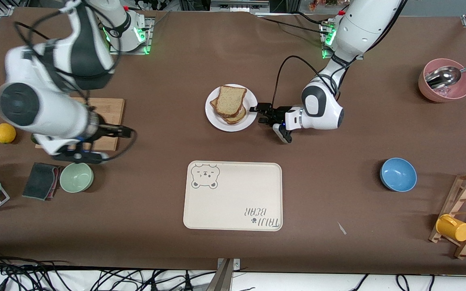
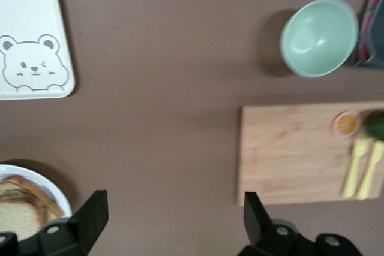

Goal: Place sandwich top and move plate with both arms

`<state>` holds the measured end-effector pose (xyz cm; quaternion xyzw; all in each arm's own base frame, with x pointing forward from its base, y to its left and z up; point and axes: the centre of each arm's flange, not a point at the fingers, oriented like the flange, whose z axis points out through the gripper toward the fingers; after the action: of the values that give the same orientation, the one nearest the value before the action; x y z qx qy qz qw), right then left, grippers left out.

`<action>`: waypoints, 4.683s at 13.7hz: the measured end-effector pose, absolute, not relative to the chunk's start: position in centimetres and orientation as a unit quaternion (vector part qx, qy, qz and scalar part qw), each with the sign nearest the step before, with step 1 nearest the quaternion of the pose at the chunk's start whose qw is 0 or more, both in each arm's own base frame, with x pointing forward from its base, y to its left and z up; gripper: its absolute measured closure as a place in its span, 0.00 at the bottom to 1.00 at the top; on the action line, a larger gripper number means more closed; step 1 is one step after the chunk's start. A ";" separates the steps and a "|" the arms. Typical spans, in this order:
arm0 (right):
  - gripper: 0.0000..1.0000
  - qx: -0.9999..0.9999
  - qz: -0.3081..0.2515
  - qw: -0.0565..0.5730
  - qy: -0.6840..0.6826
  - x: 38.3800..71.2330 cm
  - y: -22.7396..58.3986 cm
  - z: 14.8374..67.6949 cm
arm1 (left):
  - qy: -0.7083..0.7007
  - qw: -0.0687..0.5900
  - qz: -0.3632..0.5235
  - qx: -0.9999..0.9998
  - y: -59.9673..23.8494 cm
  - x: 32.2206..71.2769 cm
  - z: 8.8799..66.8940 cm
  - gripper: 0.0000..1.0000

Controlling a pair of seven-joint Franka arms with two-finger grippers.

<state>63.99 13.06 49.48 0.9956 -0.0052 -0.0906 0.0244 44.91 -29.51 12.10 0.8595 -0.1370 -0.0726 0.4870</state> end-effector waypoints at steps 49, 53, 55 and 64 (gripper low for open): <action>0.00 0.999 -0.041 -0.005 -0.006 55.4 -3.0 59.2 | -0.080 0.520 -0.060 0.848 -27.7 47.7 15.6 0.96; 0.00 0.999 -0.041 -0.005 -0.006 55.4 -3.0 59.2 | -0.035 0.533 -0.045 0.844 -25.5 51.4 17.4 0.96; 0.00 0.999 -0.041 -0.005 -0.006 55.4 -2.9 59.2 | -0.011 0.539 -0.040 0.842 -25.2 53.8 19.0 0.96; 0.00 0.999 -0.041 -0.005 -0.006 55.4 -2.9 59.2 | 0.035 0.539 -0.019 0.842 -24.7 62.6 21.4 0.96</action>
<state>55.41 -2.92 59.15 0.9991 -0.0055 -0.0411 -0.0055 62.59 -24.75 21.40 0.8416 0.0346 -0.0190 0.5387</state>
